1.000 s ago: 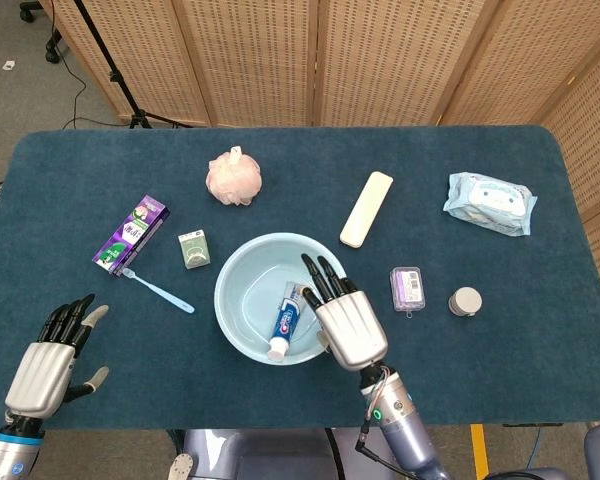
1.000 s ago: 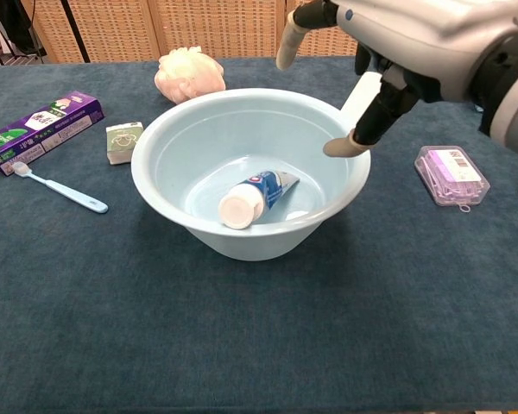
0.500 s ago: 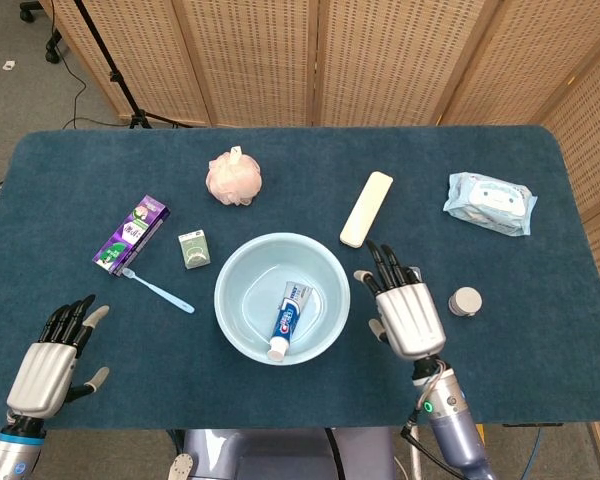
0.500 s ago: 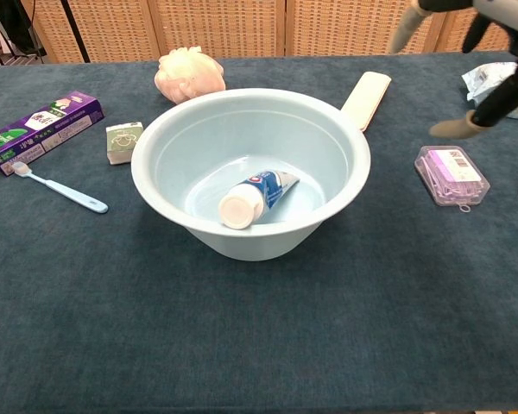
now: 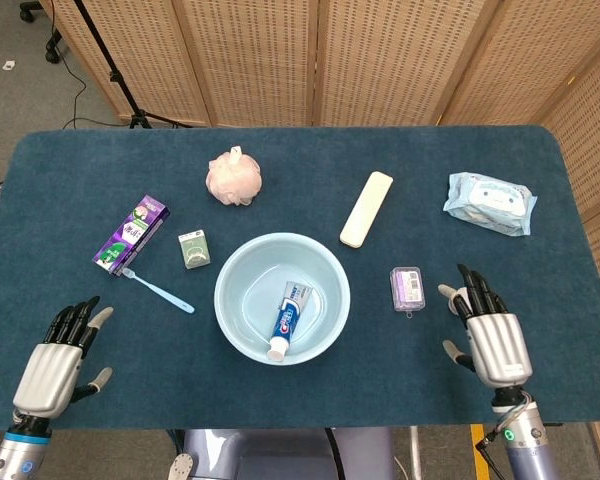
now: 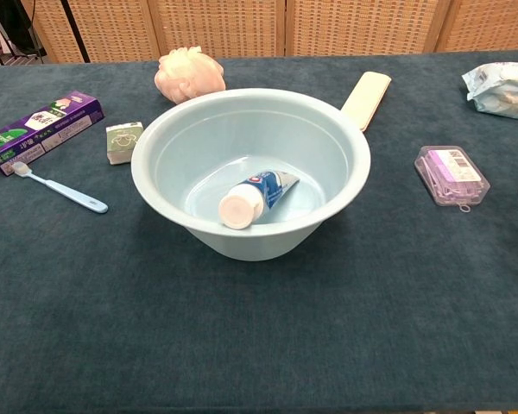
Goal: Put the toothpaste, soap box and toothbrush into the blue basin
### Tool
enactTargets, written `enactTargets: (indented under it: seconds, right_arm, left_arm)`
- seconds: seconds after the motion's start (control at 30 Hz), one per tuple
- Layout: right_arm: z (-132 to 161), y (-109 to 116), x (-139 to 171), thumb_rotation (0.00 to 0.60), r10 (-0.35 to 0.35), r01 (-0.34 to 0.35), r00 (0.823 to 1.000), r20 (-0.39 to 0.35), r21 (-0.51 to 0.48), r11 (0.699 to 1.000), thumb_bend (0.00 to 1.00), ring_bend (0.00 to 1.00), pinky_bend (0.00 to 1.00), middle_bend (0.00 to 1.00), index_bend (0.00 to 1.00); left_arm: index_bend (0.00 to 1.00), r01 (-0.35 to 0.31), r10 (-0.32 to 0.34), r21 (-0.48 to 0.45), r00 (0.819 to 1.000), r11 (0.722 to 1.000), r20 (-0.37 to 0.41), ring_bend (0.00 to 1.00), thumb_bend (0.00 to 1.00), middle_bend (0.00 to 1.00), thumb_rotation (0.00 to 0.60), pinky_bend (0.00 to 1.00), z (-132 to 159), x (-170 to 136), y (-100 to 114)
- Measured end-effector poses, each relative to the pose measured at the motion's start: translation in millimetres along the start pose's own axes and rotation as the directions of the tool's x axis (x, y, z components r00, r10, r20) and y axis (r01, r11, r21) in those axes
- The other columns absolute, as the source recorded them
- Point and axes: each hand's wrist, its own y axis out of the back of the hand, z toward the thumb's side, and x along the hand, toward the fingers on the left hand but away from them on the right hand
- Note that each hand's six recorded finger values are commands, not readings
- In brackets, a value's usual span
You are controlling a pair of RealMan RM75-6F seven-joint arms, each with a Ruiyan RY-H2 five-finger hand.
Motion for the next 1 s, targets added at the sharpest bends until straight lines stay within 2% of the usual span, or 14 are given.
enactTargets:
  seconds: [0.37,0.77,1.0]
  right_arm:
    - [-51.7,-15.8,53.3,0.600,0.021,-0.020,0.997,0.077,-0.011,1.000,0.20,0.00,0.21,0.00,0.21]
    - [-55.8,-8.6,51.5,0.600,0.006,-0.005,0.998,0.066,-0.004,1.000,0.21,0.00,0.21,0.00,0.21]
    - [-56.6,-8.0,51.3,0.600,0.007,-0.007,0.998,0.065,-0.012,1.000,0.21,0.00,0.21,0.00,0.21]
  left_arm:
    - [0.00,-0.006,0.006,0.002,1.000,1.000,0.010,0.00,0.24,0.00,0.600,0.08,2.2,1.1,-4.9]
    - [0.00,0.034,-0.034,-0.009,0.999,0.999,-0.008,0.00,0.24,0.00,0.600,0.08,1.0,9.2,-13.0]
    - [0.00,0.031,-0.031,-0.027,0.999,0.999,-0.026,0.00,0.23,0.00,0.600,0.08,2.9,40.5,4.8]
